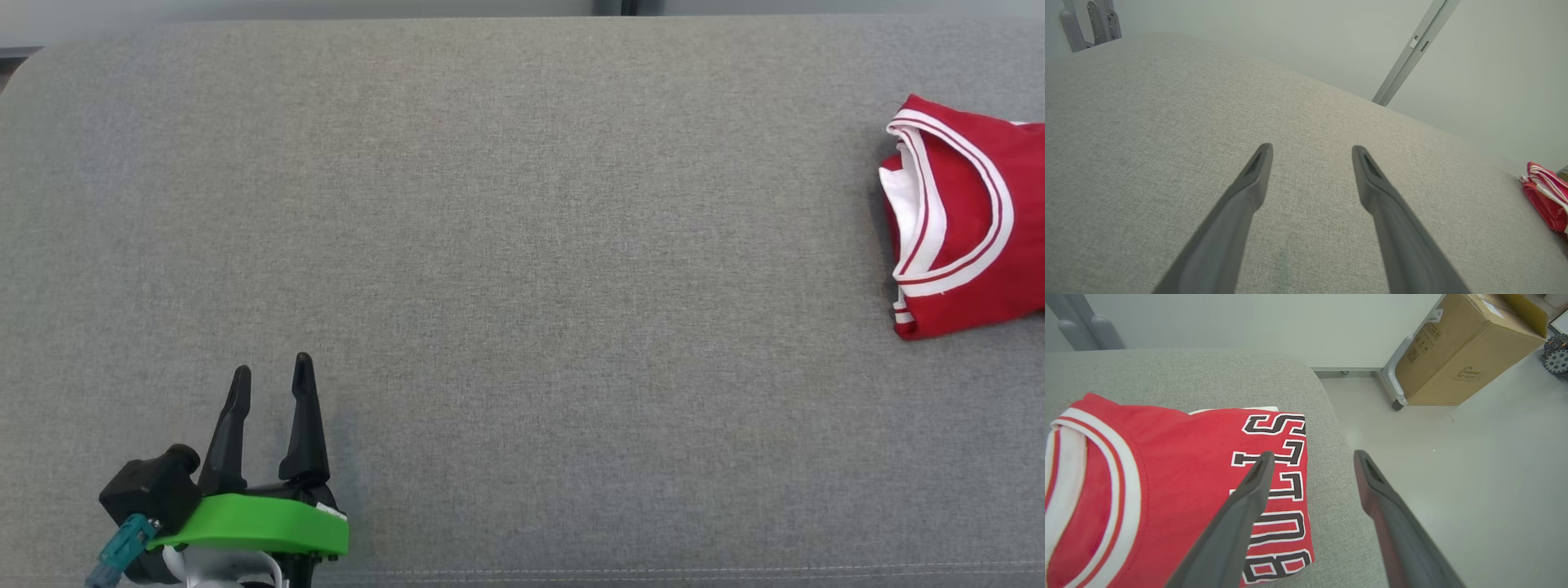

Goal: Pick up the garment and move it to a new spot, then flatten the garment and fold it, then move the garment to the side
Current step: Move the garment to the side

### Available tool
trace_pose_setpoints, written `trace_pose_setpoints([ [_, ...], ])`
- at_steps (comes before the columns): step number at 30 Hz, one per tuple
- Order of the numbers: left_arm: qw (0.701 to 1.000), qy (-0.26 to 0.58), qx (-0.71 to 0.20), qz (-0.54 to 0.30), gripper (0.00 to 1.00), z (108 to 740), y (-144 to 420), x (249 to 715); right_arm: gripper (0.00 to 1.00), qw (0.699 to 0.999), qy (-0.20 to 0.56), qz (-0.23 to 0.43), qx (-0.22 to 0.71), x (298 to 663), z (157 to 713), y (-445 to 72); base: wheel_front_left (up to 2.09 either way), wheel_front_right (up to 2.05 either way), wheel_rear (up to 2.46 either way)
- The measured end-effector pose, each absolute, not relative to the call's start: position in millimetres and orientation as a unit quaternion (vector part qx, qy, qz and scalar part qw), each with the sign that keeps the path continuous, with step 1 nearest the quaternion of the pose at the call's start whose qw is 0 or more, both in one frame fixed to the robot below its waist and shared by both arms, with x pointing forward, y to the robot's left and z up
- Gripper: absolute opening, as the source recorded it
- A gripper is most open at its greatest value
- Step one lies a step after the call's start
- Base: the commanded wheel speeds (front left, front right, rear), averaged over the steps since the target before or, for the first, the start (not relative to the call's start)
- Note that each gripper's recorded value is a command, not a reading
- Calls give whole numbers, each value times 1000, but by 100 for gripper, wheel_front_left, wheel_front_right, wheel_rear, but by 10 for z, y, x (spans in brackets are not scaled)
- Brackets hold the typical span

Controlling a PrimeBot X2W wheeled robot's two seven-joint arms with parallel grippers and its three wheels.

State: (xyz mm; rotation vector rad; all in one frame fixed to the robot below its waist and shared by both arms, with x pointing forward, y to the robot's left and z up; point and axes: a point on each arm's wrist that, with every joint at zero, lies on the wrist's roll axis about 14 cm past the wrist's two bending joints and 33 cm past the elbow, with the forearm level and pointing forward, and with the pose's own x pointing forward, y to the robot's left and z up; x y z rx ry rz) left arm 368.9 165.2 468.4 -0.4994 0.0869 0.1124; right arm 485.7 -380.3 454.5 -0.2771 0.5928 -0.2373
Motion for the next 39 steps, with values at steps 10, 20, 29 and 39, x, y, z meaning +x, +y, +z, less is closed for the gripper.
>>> trace_pose_setpoints([
  [10,967,-5,-256,0,100,5039,1402,3850,100,983,118,-84,-114,5171,5439,-3452,0,0,0],
  [20,959,-53,-275,-29,100,5402,1249,3894,100,998,-53,-14,-34,4992,6081,-2695,0,0,0],
  [29,956,-76,-277,-52,100,5608,1133,3863,100,998,-59,1,37,4538,5940,-2458,0,0,0],
  [39,959,-90,-262,-54,100,5676,1142,3811,100,992,-89,28,81,4254,5963,-2111,0,0,0],
])
